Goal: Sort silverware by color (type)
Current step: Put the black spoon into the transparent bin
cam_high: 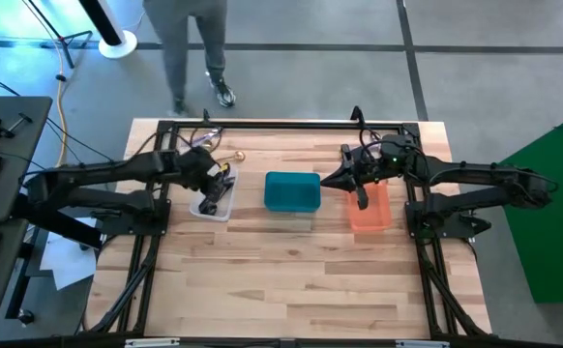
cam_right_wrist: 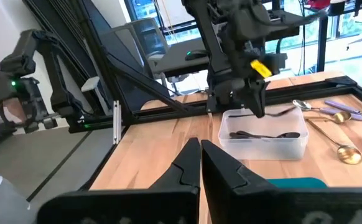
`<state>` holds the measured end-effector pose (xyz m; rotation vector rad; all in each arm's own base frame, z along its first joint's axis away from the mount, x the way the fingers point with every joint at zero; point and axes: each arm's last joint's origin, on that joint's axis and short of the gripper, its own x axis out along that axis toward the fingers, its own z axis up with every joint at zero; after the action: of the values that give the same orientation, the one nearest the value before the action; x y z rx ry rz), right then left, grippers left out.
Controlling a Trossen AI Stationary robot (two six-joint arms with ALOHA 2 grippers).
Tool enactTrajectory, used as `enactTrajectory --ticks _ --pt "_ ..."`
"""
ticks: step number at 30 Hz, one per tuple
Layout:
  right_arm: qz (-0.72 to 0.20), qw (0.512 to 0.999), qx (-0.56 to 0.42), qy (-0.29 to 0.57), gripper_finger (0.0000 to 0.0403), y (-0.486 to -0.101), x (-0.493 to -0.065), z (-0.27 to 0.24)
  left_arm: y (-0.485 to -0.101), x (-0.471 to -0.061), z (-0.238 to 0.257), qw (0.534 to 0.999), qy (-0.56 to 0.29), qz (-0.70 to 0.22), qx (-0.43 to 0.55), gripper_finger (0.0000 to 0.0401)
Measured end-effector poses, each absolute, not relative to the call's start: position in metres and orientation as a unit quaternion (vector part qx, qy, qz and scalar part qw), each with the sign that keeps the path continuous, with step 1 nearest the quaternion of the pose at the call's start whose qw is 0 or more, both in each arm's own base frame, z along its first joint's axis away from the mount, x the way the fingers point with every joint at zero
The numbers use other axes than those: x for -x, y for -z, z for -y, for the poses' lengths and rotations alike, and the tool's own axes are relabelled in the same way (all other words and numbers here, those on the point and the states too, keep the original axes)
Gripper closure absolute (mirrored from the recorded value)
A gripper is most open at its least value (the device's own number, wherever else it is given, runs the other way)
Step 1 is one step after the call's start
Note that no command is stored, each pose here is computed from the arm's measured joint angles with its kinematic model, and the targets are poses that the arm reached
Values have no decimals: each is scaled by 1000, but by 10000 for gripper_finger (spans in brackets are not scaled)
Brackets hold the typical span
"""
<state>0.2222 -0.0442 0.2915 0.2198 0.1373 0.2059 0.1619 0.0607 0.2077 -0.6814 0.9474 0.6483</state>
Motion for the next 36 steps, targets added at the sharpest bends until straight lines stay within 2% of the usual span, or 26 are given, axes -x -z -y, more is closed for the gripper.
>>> enactTrajectory --ticks 12,26,31,36 --pt "-69 986 -111 -105 403 -291 -222 44 -166 -183 -68 721 -307 -544 300 401" --pt "-69 986 -110 -107 403 -291 -222 44 -140 -192 -72 681 -311 -596 291 401" --pt "-69 986 -110 -106 403 -291 -222 44 -139 -192 -72 684 -304 -600 283 396" --pt "-69 986 -111 -106 403 -291 -222 44 -142 -192 -72 699 -290 -598 263 359"
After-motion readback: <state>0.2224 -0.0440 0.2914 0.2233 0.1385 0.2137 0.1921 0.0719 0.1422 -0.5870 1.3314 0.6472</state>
